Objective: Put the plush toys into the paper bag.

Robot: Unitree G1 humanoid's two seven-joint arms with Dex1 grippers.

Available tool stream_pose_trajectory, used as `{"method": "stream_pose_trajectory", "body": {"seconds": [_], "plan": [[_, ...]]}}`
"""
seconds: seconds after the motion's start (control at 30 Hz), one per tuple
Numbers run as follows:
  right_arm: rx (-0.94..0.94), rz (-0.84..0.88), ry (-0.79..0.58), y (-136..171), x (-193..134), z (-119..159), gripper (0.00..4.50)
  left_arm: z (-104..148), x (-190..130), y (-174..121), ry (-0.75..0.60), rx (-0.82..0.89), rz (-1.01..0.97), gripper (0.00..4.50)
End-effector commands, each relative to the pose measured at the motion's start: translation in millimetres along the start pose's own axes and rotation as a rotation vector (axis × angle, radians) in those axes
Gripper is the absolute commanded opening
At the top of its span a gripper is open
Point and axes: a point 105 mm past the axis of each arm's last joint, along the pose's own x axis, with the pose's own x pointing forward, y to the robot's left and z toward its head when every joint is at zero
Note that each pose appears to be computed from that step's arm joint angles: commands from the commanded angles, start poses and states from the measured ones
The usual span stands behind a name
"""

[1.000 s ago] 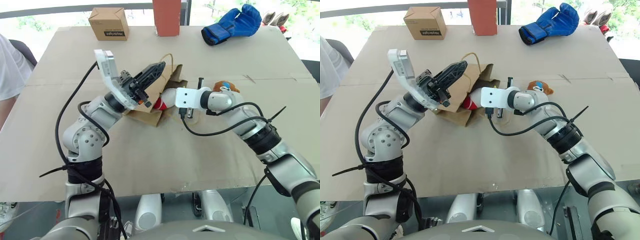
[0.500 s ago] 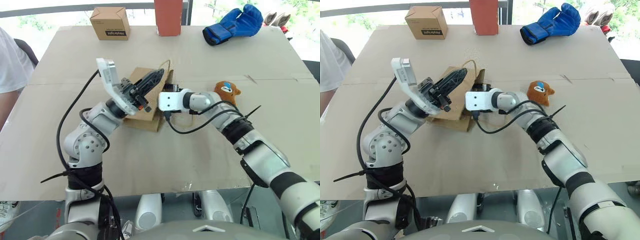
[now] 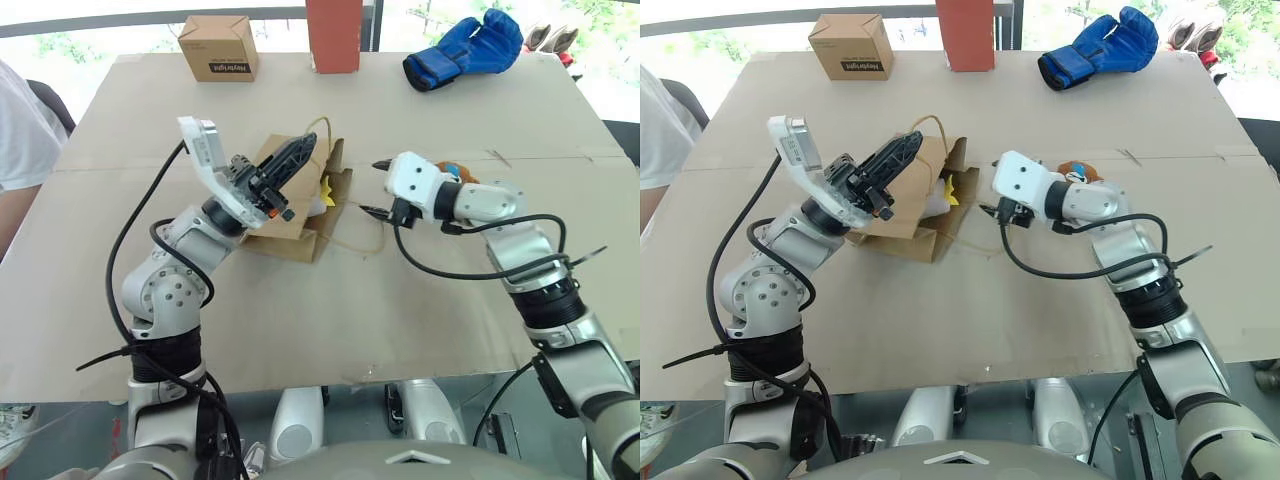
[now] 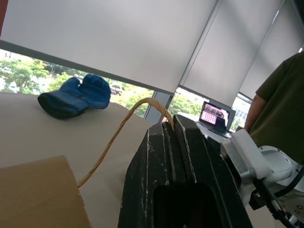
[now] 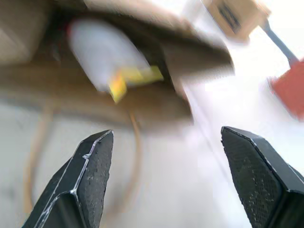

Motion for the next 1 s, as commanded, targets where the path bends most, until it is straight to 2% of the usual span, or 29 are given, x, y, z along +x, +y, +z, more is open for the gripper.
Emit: {"method": "stream_pose_trajectory", "body": {"seconds": [0.03,0.13,0.2,0.27,0.37,0.4,0.43,0.47,0.5,0.57,0.67,0.8,0.87,1.0], "plan": [[0.101,-0.187,0.092,-31.4,-16.4,-17.3,3.44,11.8,2.6,-1.9,-0.039,0.031,-0.016,0.0],[0.131,-0.252,0.275,-38.4,-25.0,-53.5,3.44,13.4,3.5,-0.6,-0.041,0.038,-0.015,0.0],[0.153,-0.268,0.335,-38.1,-27.8,-67.3,3.44,14.5,2.9,0.9,-0.042,0.044,-0.01,0.0],[0.189,-0.28,0.355,-37.0,-27.6,-76.3,3.06,14.7,3.0,1.6,-0.043,0.046,-0.007,0.0],[0.173,-0.277,0.347,-34.4,-26.3,-77.2,1.88,14.8,2.4,1.3,-0.043,0.047,-0.005,0.0],[0.163,-0.275,0.333,-34.2,-25.5,-75.0,1.62,14.8,2.0,1.9,-0.042,0.047,-0.002,0.0],[0.157,-0.274,0.323,-34.0,-25.1,-73.4,0.97,15.0,1.4,2.1,-0.042,0.046,0.0,0.0],[0.154,-0.278,0.314,-34.5,-25.5,-72.6,0.63,15.0,0.8,2.8,-0.041,0.045,0.003,0.0],[0.134,-0.278,0.299,-35.1,-25.9,-70.3,0.12,15.1,0.3,3.2,-0.041,0.043,0.004,0.0],[0.095,-0.255,0.199,-33.8,-23.8,-52.5,0.05,16.4,-0.3,3.7,-0.045,0.032,0.007,0.0],[0.032,-0.127,-0.05,-12.4,-17.1,-0.8,0.05,19.7,-0.1,5.1,-0.055,0.012,0.009,0.0],[0.011,-0.014,-0.181,11.9,-11.2,30.0,0.05,21.5,0.0,5.1,-0.057,-0.009,0.002,0.0],[-0.009,0.093,-0.261,37.4,1.4,51.9,0.05,21.5,1.6,4.3,-0.053,-0.018,-0.008,0.0],[-0.069,0.233,-0.324,76.6,32.1,69.3,0.05,18.1,7.2,0.2,-0.046,-0.024,-0.025,0.0]]}}
